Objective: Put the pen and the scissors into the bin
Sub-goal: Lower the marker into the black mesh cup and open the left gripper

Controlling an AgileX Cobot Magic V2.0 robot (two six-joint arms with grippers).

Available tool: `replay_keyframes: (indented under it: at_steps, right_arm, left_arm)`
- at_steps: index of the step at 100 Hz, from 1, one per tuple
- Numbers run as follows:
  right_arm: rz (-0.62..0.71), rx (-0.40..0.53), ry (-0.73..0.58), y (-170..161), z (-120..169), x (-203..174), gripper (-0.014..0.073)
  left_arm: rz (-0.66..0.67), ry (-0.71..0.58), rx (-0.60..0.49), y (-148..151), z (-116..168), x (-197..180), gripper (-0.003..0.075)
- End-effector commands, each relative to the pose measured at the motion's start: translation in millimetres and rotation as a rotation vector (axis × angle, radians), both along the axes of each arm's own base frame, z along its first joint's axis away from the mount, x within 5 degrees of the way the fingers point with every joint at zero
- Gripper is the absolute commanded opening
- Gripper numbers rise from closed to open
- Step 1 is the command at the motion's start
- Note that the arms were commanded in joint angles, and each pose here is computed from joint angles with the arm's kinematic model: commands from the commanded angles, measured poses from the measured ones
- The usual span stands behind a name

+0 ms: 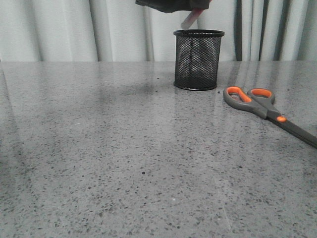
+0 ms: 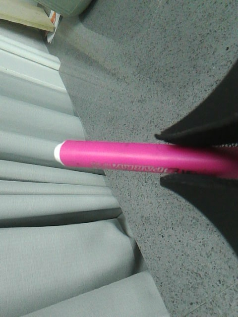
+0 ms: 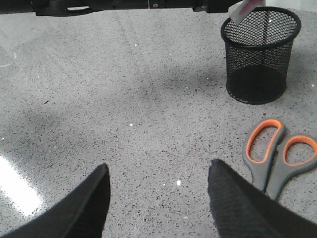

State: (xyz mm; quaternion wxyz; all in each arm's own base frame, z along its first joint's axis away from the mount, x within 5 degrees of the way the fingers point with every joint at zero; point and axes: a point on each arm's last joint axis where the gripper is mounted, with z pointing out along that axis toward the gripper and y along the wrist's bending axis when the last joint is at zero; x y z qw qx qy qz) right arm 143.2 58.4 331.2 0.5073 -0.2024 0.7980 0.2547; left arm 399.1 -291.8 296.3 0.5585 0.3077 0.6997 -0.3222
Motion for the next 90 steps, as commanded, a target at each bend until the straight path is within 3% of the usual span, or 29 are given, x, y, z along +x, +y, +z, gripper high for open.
replay_keyframes:
  at_steps: [1, 38, 47, 65, 69, 75, 90]
  right_arm:
    - [-0.022, 0.026, -0.059, -1.2, 14.3, 0.9, 0.0392]
    - [-0.025, 0.026, -0.061, -1.4, 14.5, 1.1, 0.0392]
    - [-0.025, 0.025, -0.062, -1.4, 14.5, 1.1, 0.0392]
    - [-0.024, 0.023, -0.062, -1.5, 14.4, 1.1, 0.0392]
    - [-0.024, 0.022, -0.063, -1.5, 14.4, 1.1, 0.0392]
    - [-0.024, 0.022, -0.063, -1.5, 14.4, 1.1, 0.0392]
    - [-0.027, 0.022, -0.065, -1.7, 14.5, 1.4, 0.0392]
  left_arm:
    - [-0.027, -0.046, -0.095, -1.0, 36.3, -9.6, -0.0019]
    - [-0.068, -0.032, -0.099, -5.5, 27.6, -9.2, -0.0008]
    - [-0.076, -0.033, -0.102, -5.1, 27.9, -9.3, 0.0069]
    - [-0.064, -0.033, -0.100, -1.7, 27.8, -6.5, 0.0374]
    - [-0.063, -0.033, -0.101, -0.9, 27.8, -6.0, 0.0410]
    - [-0.056, -0.040, -0.104, 2.6, 30.9, -4.7, 0.0426]
    - [-0.073, -0.090, -0.142, 17.4, 56.2, -9.1, 0.0385]
